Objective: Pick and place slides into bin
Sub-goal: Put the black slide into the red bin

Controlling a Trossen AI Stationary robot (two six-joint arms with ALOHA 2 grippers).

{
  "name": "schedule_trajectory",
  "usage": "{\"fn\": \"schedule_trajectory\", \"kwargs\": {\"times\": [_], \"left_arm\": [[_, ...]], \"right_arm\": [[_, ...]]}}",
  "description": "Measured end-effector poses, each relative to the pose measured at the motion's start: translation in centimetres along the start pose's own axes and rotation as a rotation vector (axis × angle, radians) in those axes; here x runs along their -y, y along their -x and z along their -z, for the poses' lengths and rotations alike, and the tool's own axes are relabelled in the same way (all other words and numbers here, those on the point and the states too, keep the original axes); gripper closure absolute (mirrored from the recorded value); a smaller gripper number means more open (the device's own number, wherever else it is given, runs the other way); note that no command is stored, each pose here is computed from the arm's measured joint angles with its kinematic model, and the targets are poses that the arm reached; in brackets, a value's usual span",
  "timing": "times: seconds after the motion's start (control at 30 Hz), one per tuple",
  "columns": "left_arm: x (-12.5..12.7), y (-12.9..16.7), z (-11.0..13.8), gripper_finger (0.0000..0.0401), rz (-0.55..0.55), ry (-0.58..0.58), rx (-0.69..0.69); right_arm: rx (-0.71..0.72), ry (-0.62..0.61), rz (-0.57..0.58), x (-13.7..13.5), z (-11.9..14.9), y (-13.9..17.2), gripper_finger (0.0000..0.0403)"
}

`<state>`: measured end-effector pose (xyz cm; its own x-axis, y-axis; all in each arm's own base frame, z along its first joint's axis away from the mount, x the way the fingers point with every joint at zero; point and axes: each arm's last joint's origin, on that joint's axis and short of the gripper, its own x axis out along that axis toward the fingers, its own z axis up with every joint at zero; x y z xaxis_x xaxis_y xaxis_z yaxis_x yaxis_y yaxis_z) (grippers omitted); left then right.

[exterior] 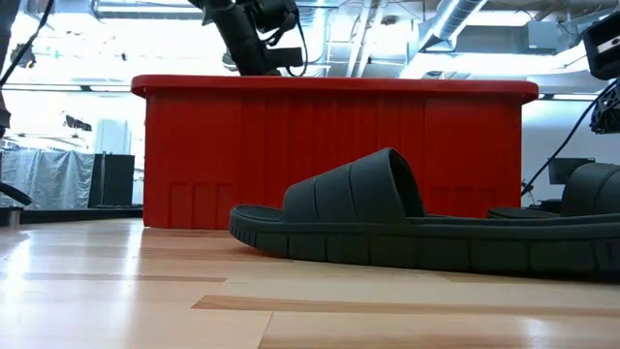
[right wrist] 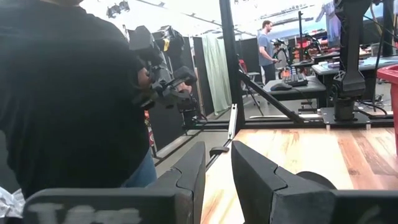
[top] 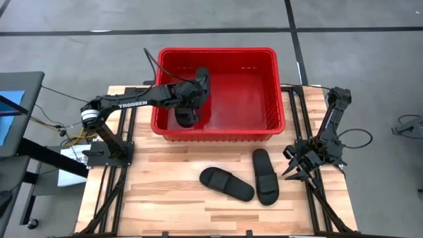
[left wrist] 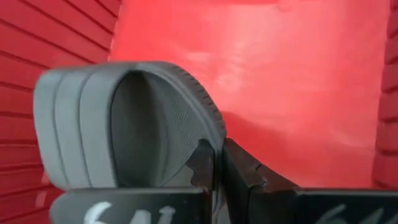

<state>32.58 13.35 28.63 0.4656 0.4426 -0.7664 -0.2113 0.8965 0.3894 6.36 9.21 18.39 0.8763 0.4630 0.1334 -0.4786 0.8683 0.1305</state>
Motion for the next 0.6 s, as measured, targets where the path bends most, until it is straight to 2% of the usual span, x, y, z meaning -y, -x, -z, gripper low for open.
{"fn": "schedule_trajectory", "kwargs": {"times": [0.3, 0.6], "left_arm": [[0.4, -2.2, 0.2, 0.0401, 0.014, 0.052, -0.043], [1.3, -4.7, 0.5, 0.0401, 0.024, 0.034, -0.106]], "right_arm": [[-0.001, 0.001, 0.000, 0.0, 0.0, 0.0, 0.0333], [-0.010, 0.007, 0.001, 0.0, 0.1, 0.0, 0.0333]]}}
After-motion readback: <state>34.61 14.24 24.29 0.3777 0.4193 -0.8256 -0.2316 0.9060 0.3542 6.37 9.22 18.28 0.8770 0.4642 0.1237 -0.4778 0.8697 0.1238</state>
